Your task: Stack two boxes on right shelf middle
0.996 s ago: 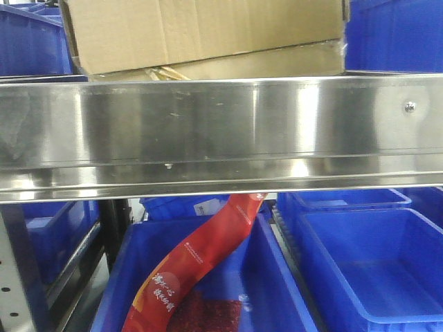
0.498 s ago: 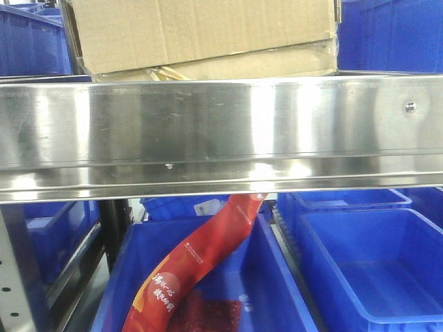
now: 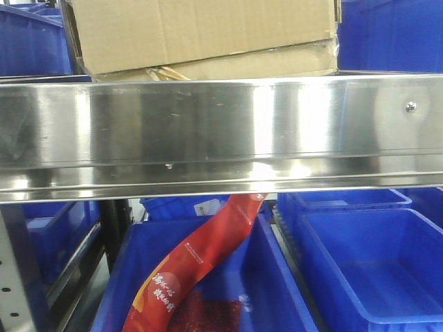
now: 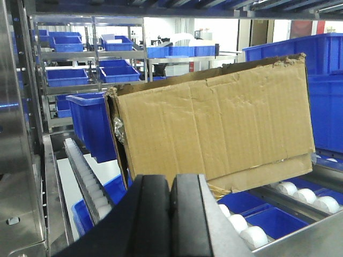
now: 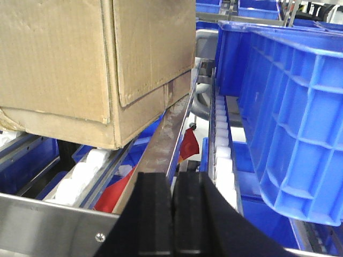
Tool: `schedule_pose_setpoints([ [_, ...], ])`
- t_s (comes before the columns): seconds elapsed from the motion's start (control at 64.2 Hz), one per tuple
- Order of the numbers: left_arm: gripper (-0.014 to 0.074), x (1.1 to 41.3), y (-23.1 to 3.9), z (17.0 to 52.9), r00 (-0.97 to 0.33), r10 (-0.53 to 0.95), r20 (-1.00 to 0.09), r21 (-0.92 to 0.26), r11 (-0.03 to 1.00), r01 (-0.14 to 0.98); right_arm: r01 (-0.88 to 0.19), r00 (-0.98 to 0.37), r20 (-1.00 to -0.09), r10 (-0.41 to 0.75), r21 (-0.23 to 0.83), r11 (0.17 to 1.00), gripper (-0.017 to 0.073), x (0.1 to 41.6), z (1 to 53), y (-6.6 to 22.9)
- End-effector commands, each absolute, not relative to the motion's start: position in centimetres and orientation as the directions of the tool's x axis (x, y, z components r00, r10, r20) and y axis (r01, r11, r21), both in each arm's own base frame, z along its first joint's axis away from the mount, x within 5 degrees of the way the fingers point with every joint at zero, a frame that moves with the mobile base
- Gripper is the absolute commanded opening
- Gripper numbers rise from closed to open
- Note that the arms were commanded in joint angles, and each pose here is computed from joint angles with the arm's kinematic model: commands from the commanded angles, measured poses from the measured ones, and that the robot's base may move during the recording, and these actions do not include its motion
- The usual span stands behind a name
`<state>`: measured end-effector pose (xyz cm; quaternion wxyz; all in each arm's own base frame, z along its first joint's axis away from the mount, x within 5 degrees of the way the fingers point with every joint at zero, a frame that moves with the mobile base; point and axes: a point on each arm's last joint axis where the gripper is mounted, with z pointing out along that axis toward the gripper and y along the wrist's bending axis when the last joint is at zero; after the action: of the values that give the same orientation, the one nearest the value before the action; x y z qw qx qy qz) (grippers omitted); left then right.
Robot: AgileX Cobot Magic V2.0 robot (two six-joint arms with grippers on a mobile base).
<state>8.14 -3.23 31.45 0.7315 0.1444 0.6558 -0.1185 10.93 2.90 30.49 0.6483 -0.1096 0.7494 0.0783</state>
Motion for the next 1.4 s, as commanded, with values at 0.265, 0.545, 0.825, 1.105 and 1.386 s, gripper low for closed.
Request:
schedule_pose_setpoints([
  [0.265,-0.0111,8.0,-3.2,31.7,0.133,-0.006,-0.991,0.044,0.928,0.370,-0.256,-0.099,-0.993,-0.070,-0.043,0.966,-0.0162,10.9,30.7,2.8],
  [0.545,-0.0111,7.3,-1.9,31.1,0.135,-0.058,-0.989,-0.023,0.968,0.250,-0.256,-0.099,-0.993,-0.070,-0.043,0.966,-0.0162,10.9,30.7,2.8],
  [0.825,-0.0111,5.1,0.0,25.1,0.177,-0.010,-0.984,-0.011,1.000,-0.006,-0.256,-0.099,-0.993,-0.070,-0.043,0.966,-0.0162,10.9,30.7,2.8],
  [1.105,-0.0111,5.6,0.4,21.2,0.068,0.018,-0.998,0.013,0.998,-0.063,-0.257,-0.100,-0.993,-0.070,-0.043,0.965,-0.0162,10.8,30.7,2.8],
  [1.386,-0.0111,5.6,0.3,21.5,0.101,0.055,-0.993,0.049,0.997,-0.062,-0.257,-0.098,-0.993,-0.070,-0.043,0.966,-0.0162,10.8,30.8,2.8],
])
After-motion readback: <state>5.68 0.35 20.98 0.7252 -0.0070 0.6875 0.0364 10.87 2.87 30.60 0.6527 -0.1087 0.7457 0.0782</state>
